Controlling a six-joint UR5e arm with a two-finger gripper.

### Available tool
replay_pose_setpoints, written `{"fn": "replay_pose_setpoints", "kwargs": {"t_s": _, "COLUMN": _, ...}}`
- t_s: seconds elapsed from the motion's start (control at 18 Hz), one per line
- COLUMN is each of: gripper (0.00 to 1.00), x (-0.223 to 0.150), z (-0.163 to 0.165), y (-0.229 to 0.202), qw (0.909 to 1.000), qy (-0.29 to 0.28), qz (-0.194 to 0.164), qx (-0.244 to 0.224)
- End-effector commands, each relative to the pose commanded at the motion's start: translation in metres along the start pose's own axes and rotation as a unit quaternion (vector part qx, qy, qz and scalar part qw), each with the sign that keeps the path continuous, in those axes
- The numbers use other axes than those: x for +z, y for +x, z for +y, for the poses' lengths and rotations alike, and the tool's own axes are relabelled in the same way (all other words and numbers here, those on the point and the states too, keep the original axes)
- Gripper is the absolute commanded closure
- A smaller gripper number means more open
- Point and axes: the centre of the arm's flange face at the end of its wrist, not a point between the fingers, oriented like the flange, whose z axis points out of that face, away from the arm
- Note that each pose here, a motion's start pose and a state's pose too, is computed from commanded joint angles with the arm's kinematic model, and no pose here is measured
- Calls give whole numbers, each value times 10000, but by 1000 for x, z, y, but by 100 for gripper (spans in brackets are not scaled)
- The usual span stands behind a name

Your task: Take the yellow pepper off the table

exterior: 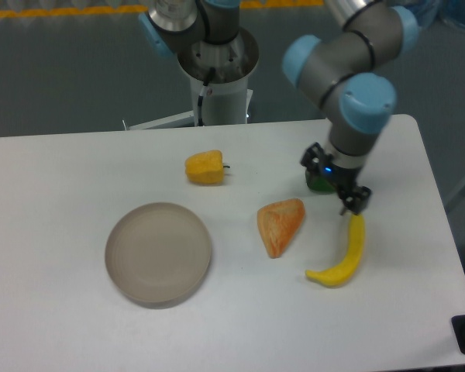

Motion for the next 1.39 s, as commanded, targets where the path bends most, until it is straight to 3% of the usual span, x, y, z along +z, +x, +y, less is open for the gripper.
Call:
{"fn": "replay_pose_setpoints", "kwargs": {"t_s": 0.33, "gripper": 0, "x": 29, "z": -49, "y": 78, "qw": 9943, "qy": -38, "qz": 347, "qx": 1007}}
{"fn": "replay_pose_setpoints", "kwargs": {"t_s": 0.72, "gripper": 0, "x": 67, "z": -89, "y": 144, "qw": 9777, "qy": -111, "qz": 783, "qx": 1947}}
{"fn": "replay_pose_setpoints", "kwargs": {"t_s": 1.06, "gripper": 0, "x": 87, "z": -89, "y": 161, "qw": 9728, "qy": -167, "qz": 947, "qx": 2105}}
{"fn": "replay_pose_setpoints", "kwargs": {"t_s": 1.39, "gripper": 0, "x": 103, "z": -91, "y": 164, "qw": 9724, "qy": -254, "qz": 852, "qx": 2159}}
